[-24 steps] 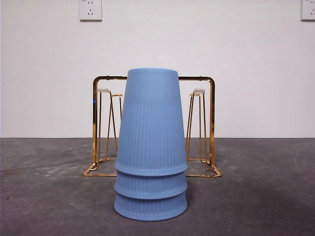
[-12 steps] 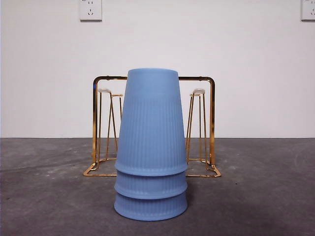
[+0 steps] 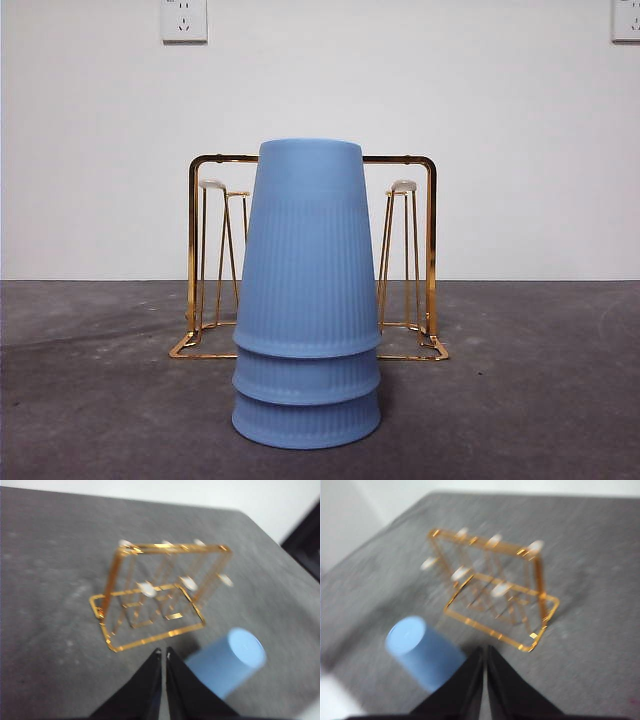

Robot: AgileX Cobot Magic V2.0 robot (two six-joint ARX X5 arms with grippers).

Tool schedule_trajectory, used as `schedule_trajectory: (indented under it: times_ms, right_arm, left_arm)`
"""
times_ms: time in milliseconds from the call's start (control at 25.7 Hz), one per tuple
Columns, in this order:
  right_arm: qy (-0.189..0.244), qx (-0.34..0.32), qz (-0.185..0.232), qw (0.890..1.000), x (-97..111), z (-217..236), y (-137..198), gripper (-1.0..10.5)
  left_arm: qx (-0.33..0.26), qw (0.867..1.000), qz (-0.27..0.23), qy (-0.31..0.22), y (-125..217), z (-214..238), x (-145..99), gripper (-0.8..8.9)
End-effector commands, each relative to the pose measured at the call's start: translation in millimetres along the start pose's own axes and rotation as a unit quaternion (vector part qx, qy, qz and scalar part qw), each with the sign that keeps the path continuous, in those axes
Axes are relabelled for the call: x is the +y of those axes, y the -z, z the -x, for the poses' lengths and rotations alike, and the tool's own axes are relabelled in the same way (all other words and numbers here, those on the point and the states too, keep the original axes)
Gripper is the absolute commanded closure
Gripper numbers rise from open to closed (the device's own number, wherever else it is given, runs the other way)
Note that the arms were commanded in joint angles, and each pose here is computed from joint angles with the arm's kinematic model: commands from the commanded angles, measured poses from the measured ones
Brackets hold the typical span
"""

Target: Pick the top cup and place it on cupholder, pick up the mid cup and place it on cupholder, last pick the bottom cup and place it on cupholder.

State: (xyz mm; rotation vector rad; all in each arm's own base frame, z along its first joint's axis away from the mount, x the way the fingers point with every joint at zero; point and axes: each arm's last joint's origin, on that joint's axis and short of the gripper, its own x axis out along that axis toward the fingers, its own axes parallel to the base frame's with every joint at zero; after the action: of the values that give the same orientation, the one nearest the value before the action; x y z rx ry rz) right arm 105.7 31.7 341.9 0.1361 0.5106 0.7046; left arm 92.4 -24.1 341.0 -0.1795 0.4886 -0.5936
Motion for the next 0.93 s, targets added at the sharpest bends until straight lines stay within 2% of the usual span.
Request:
schedule_trajectory:
  times_ms: [39,194,428,467,506,583,622,661,817,933]
  right_arm:
    - [-0.027,0.025,0.041,0.998,7.2,-2.6,-4.5,9.4]
    - [-0.061,0.064,0.061,0.994,16.8,-9.2,-0.8,9.4]
    - [-0.067,0.098,0.096,0.988,27.3,-13.1,5.7,9.4]
    - [-0.067,0.098,0.098,0.988,28.0,-13.3,5.7,9.3]
    - [-0.068,0.098,0.097,0.988,28.0,-13.3,5.7,8.6]
    - [-0.066,0.1,0.089,0.989,27.7,-14.5,5.4,6.1]
    - [-0.063,0.099,0.084,0.989,27.5,-14.6,5.1,5.6]
    - [-0.063,0.096,0.085,0.99,27.6,-14.7,4.6,5.6]
    - [-0.072,0.073,0.073,0.992,28.3,-18.1,-1.9,5.6]
    - [-0.086,0.089,0.072,0.99,30.4,-31.8,-10.1,5.6]
  left_arm:
    - [0.024,0.999,-0.042,0.023,-6.2,3.8,-8.0,8.04]
    - [0.056,0.996,-0.05,0.053,-2.2,3.1,-14.6,8.05]
    - [0.087,0.992,-0.051,0.076,3.4,2.5,-19.1,8.03]
    - [0.087,0.992,-0.051,0.077,3.4,2.5,-19.1,7.72]
    - [0.086,0.992,-0.051,0.077,3.3,2.5,-19.1,7.16]
    - [0.087,0.992,-0.051,0.077,3.4,2.5,-19.1,5.37]
    - [0.086,0.992,-0.051,0.076,3.3,2.5,-19.1,4.46]
    - [0.086,0.992,-0.051,0.076,3.3,2.5,-19.1,3.89]
    - [0.082,0.992,-0.053,0.077,2.5,2.4,-19.2,3.69]
    - [0.077,0.992,-0.055,0.077,1.6,2.2,-19.3,3.69]
